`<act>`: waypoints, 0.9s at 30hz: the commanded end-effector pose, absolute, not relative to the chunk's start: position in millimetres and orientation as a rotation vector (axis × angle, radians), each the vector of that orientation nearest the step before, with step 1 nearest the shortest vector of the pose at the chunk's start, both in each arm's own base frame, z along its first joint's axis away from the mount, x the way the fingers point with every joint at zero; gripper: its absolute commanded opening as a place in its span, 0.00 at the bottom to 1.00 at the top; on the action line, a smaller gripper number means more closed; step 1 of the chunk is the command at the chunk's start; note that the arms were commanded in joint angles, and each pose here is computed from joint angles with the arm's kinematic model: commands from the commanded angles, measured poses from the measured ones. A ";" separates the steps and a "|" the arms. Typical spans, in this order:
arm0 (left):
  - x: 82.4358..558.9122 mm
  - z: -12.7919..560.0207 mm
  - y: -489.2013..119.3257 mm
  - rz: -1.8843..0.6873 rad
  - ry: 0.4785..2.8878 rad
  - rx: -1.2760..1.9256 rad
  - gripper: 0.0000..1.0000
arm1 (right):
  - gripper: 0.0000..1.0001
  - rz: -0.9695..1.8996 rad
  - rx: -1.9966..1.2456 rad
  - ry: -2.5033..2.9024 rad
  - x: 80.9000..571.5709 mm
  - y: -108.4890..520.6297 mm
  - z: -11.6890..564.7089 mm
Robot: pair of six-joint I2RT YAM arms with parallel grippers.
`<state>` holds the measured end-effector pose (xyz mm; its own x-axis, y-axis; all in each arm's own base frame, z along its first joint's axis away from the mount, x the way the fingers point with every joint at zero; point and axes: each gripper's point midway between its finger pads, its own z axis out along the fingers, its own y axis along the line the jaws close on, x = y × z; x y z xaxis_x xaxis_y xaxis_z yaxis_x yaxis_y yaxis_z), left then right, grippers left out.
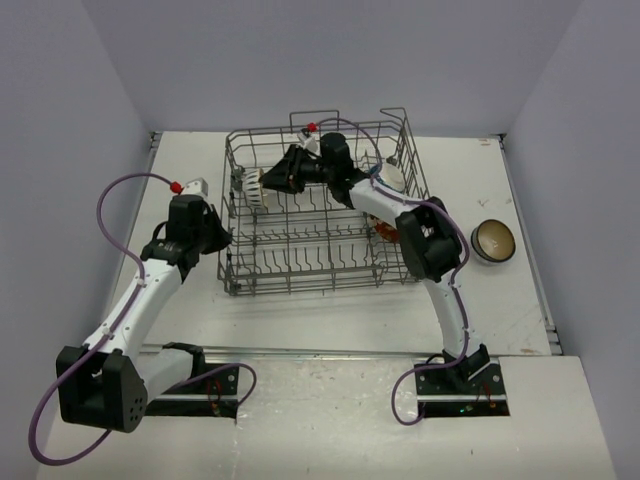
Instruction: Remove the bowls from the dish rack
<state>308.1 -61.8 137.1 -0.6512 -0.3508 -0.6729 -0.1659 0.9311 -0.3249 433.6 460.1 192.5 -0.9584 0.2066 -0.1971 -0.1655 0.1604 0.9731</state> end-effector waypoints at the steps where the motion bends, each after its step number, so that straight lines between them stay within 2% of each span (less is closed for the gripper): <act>1: 305.6 129.7 -54.7 -0.276 2.296 -0.467 0.00 | 0.36 1.693 -0.182 2.108 434.9 463.1 230.4; 3: 303.7 130.4 -54.4 -0.277 2.291 -0.465 0.00 | 0.38 1.599 -0.179 2.169 436.6 469.9 214.6; 16: 295.1 126.1 -59.4 -0.318 2.300 -0.456 0.00 | 0.39 1.144 -0.200 2.156 428.9 474.5 211.4; 23: 294.1 127.9 -60.0 -0.319 2.293 -0.431 0.00 | 0.40 1.022 -0.148 2.172 452.9 477.0 182.2; 27: 292.4 127.2 -59.4 -0.315 2.296 -0.422 0.00 | 0.42 1.001 -0.156 2.154 453.6 473.0 196.1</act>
